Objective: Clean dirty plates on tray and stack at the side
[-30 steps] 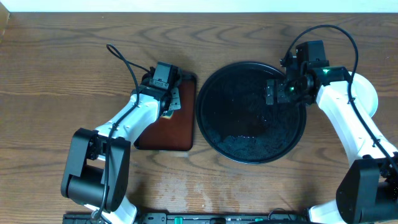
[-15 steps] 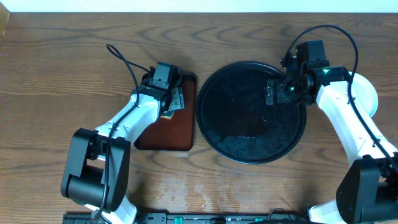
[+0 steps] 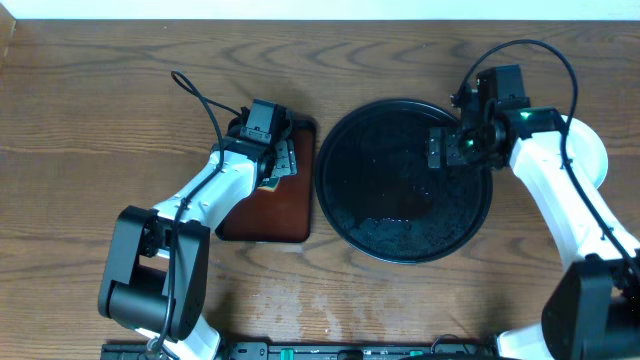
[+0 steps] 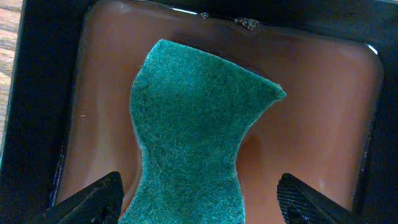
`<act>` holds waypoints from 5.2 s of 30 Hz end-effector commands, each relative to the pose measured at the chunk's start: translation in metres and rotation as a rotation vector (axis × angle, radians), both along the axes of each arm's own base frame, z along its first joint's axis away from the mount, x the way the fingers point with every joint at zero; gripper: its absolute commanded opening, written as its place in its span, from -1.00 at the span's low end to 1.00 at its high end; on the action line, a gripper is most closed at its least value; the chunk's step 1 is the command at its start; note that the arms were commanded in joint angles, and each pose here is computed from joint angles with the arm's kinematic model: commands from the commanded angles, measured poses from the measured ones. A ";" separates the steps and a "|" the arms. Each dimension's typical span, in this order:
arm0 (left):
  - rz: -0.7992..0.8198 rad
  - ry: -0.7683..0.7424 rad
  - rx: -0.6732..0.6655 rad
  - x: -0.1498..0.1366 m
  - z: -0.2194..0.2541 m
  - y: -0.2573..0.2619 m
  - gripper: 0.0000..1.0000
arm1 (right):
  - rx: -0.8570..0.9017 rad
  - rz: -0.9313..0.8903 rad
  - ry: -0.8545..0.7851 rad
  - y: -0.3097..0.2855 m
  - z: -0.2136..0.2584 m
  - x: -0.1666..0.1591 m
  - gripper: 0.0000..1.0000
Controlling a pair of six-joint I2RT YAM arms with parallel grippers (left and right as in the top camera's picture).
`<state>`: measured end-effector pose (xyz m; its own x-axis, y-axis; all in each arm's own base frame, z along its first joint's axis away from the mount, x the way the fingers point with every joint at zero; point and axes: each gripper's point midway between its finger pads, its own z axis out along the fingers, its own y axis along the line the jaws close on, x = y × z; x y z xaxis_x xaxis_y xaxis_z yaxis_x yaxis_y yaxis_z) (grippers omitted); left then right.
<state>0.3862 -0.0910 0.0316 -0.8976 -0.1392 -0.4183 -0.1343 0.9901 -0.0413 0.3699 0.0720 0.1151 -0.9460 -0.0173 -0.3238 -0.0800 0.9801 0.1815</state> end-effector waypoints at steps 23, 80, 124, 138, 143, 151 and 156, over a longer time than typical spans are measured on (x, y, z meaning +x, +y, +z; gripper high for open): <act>-0.001 0.016 0.016 -0.003 -0.006 0.003 0.61 | -0.115 -0.173 -1.379 -0.065 0.283 -0.133 0.98; -0.001 0.016 0.016 -0.003 -0.006 0.003 0.61 | -0.047 -0.100 -1.173 -0.054 0.043 -0.124 0.99; 0.136 -0.664 -0.069 -0.090 0.271 0.065 0.61 | -0.047 -0.101 -1.173 -0.054 0.043 -0.124 0.99; 0.286 -0.917 -0.083 -0.245 0.309 0.124 0.61 | -0.047 -0.101 -1.173 -0.055 0.043 -0.124 0.99; 0.337 -1.010 -0.078 -0.273 0.295 0.133 0.61 | -0.047 -0.101 -1.173 -0.054 0.043 -0.124 0.99; 0.391 -0.999 -0.099 -0.256 0.255 0.136 0.61 | -0.047 -0.101 -1.173 -0.054 0.043 -0.124 0.99; 0.316 -1.164 -0.184 -0.226 0.279 0.122 0.61 | -0.047 -0.101 -1.173 -0.054 0.043 -0.124 0.99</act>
<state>0.1469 0.0402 0.3026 0.0410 -0.4096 -0.9114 -0.2365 0.8822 -0.4071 0.2458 0.0181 0.1586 -0.0673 -0.0092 -0.9977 -0.0967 0.9953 -0.0027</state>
